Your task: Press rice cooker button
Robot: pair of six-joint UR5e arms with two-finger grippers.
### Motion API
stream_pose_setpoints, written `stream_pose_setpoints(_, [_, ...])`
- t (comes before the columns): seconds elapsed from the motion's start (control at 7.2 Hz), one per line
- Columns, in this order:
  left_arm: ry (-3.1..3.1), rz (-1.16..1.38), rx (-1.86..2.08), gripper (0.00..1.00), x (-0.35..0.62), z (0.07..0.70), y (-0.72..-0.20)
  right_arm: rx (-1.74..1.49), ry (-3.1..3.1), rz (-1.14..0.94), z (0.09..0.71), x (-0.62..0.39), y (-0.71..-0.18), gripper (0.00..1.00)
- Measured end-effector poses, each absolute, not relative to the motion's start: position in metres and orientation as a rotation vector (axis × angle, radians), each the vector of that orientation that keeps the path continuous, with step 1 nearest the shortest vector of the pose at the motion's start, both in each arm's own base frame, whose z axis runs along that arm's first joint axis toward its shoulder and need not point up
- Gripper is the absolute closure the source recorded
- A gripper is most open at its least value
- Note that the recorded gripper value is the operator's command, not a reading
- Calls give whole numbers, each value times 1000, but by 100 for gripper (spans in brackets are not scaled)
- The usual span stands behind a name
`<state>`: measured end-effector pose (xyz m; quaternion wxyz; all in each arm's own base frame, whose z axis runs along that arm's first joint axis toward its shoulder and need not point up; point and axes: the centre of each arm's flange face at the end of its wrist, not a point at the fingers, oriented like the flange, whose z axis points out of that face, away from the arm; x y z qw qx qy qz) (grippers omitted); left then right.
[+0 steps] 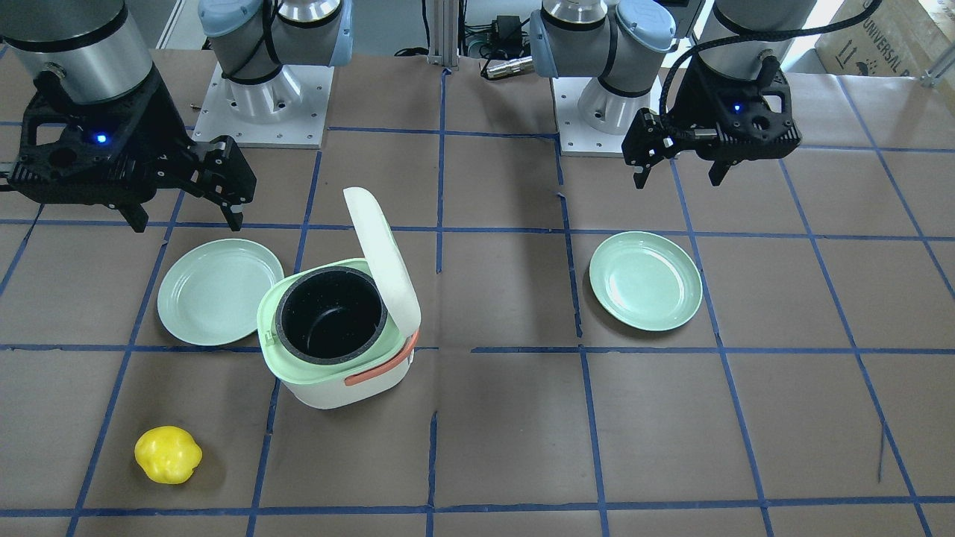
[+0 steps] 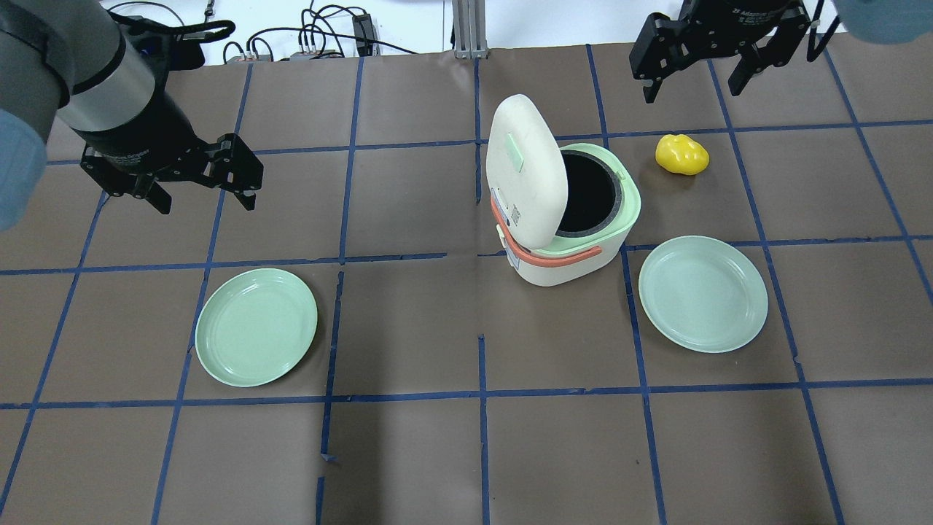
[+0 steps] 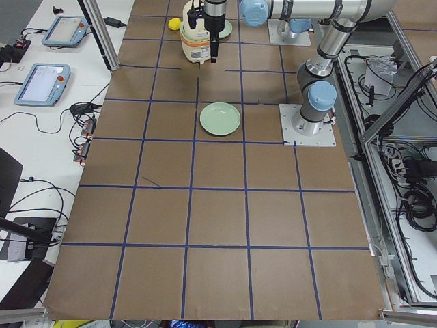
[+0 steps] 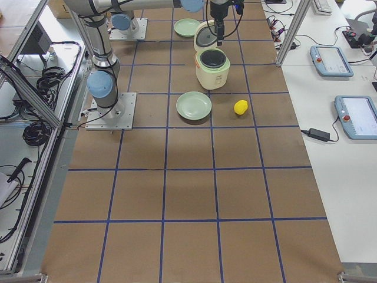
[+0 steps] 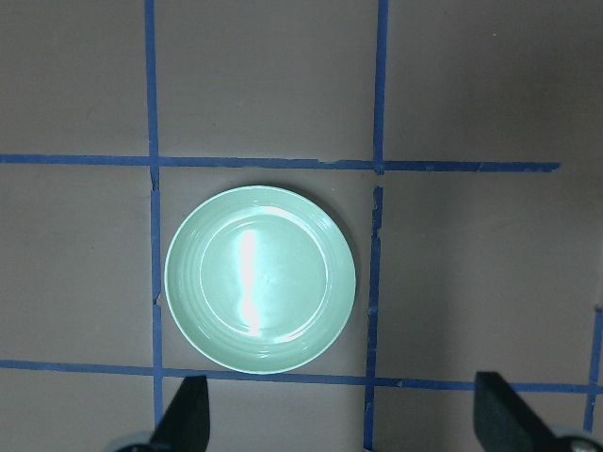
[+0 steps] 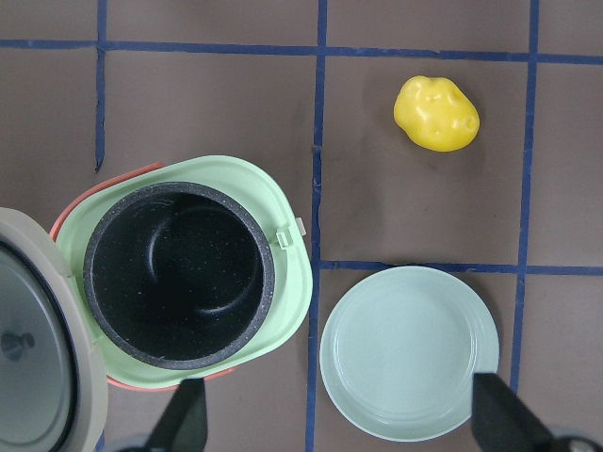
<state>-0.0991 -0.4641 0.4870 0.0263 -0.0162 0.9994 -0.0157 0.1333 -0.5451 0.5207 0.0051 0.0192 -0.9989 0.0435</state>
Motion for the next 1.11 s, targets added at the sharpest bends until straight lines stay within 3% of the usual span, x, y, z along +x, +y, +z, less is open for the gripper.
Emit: stream_pose_setpoints(1.11, [3088, -49, -50, 0, -99, 487, -464, -15, -3142, 4, 490, 134, -526, 2])
